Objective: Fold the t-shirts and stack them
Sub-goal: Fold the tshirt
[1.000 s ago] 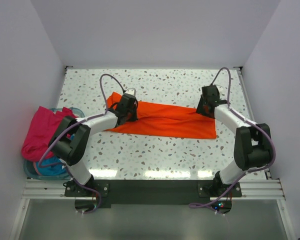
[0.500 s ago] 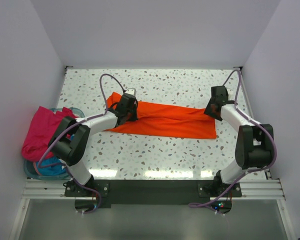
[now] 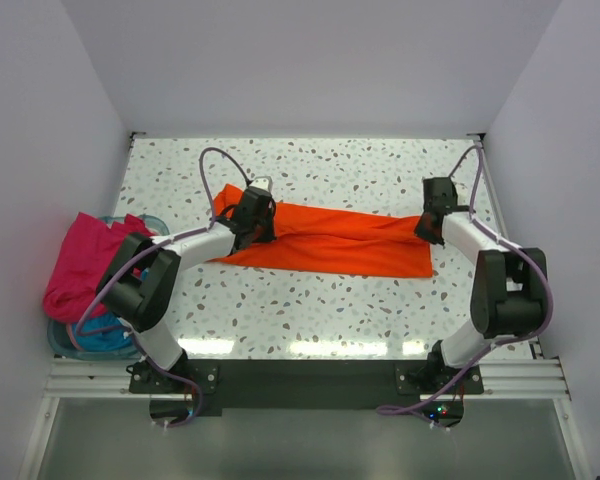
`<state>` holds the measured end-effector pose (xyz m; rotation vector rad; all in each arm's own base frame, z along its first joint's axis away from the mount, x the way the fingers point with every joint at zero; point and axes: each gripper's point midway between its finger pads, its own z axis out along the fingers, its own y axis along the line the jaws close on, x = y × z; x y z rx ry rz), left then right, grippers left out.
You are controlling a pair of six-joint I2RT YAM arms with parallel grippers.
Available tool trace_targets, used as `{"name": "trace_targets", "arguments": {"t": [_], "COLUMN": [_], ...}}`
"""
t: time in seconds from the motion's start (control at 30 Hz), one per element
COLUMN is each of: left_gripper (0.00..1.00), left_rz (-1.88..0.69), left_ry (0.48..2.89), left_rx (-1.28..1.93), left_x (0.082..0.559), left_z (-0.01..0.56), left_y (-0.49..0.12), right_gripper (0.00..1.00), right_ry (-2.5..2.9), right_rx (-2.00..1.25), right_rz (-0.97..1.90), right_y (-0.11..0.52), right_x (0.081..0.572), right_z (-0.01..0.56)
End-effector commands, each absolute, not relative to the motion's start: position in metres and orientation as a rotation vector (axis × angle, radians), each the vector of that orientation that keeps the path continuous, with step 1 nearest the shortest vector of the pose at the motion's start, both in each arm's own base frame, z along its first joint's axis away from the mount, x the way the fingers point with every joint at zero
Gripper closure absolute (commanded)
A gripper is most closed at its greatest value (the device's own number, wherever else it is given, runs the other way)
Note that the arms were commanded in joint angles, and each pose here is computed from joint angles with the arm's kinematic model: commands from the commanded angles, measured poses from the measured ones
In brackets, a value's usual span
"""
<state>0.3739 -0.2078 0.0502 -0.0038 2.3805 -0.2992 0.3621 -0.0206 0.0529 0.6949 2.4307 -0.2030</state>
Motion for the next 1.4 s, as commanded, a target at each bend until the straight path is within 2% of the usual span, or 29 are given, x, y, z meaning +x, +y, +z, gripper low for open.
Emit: {"name": "trace_targets", "arguments": {"t": [0.0, 0.33, 0.43, 0.47, 0.53, 0.57, 0.6, 0.63, 0.67, 0.73, 0.83, 0.9, 1.0, 1.07, 1.17, 1.2, 1.23, 1.37], "left_gripper": [1.00, 1.00, 1.00, 1.00, 0.94, 0.79, 0.71, 0.57, 0.52, 0.48, 0.48, 0.55, 0.73, 0.78, 0.78, 0.75, 0.68, 0.61], "left_rz": [-0.323, -0.330, -0.344, -0.346, -0.367, -0.375, -0.375, -0.408, -0.412, -0.431, -0.424, -0.410, -0.370, -0.341, -0.291, -0.256, -0.204, -0.135], "left_ry": [2.304, 2.297, 2.315, 2.319, 2.328, 2.328, 2.346, 2.315, 2.324, 2.306, 2.292, 2.298, 2.255, 2.206, 2.162, 2.163, 2.177, 2.246], "left_rx": [-0.007, -0.017, -0.010, -0.011, -0.005, -0.008, -0.004, -0.003, -0.005, -0.008, -0.049, -0.106, -0.222, -0.289, -0.375, -0.397, -0.412, -0.413], "left_x": [0.383, 0.372, 0.364, 0.362, 0.353, 0.350, 0.342, 0.343, 0.337, 0.334, 0.332, 0.333, 0.343, 0.352, 0.365, 0.368, 0.375, 0.400], "left_z": [0.077, 0.082, 0.075, 0.074, 0.068, 0.067, 0.059, 0.066, 0.062, 0.069, 0.076, 0.083, 0.103, 0.119, 0.137, 0.137, 0.127, 0.106], "left_y": [-0.211, -0.206, -0.205, -0.204, -0.203, -0.202, -0.199, -0.202, -0.200, -0.199, -0.195, -0.191, -0.184, -0.177, -0.170, -0.166, -0.163, -0.164], "right_gripper": [0.95, 0.95, 0.93, 0.89, 0.80, 0.72, 0.68, 0.66, 0.64, 0.64, 0.63, 0.63, 0.63, 0.64, 0.64, 0.64, 0.64, 0.64], "right_ry": [2.337, 2.311, 2.309, 2.301, 2.305, 2.295, 2.300, 2.297, 2.293, 2.273, 2.251, 2.247, 2.277, 2.341, 2.356, 2.394, 2.406, 2.447], "right_rx": [0.743, 0.780, 0.794, 0.802, 0.802, 0.837, 0.840, 0.843, 0.841, 0.817, 0.755, 0.672, 0.518, 0.453, 0.406, 0.399, 0.395, 0.366], "right_rz": [-0.190, -0.107, -0.066, -0.047, -0.012, -0.007, 0.027, 0.039, 0.045, 0.056, 0.098, 0.129, 0.048, 0.004, 0.007, -0.004, 0.002, 0.042], "right_y": [-0.029, -0.024, -0.020, -0.020, -0.015, -0.024, -0.021, -0.021, -0.021, -0.021, -0.015, -0.004, 0.021, 0.035, 0.048, 0.050, 0.053, 0.066], "right_x": [0.363, 0.352, 0.346, 0.346, 0.341, 0.339, 0.335, 0.334, 0.334, 0.334, 0.338, 0.348, 0.363, 0.369, 0.389, 0.392, 0.394, 0.399], "right_z": [0.073, 0.075, 0.071, 0.070, 0.065, 0.064, 0.062, 0.062, 0.064, 0.076, 0.093, 0.107, 0.120, 0.108, 0.111, 0.097, 0.093, 0.077]}}
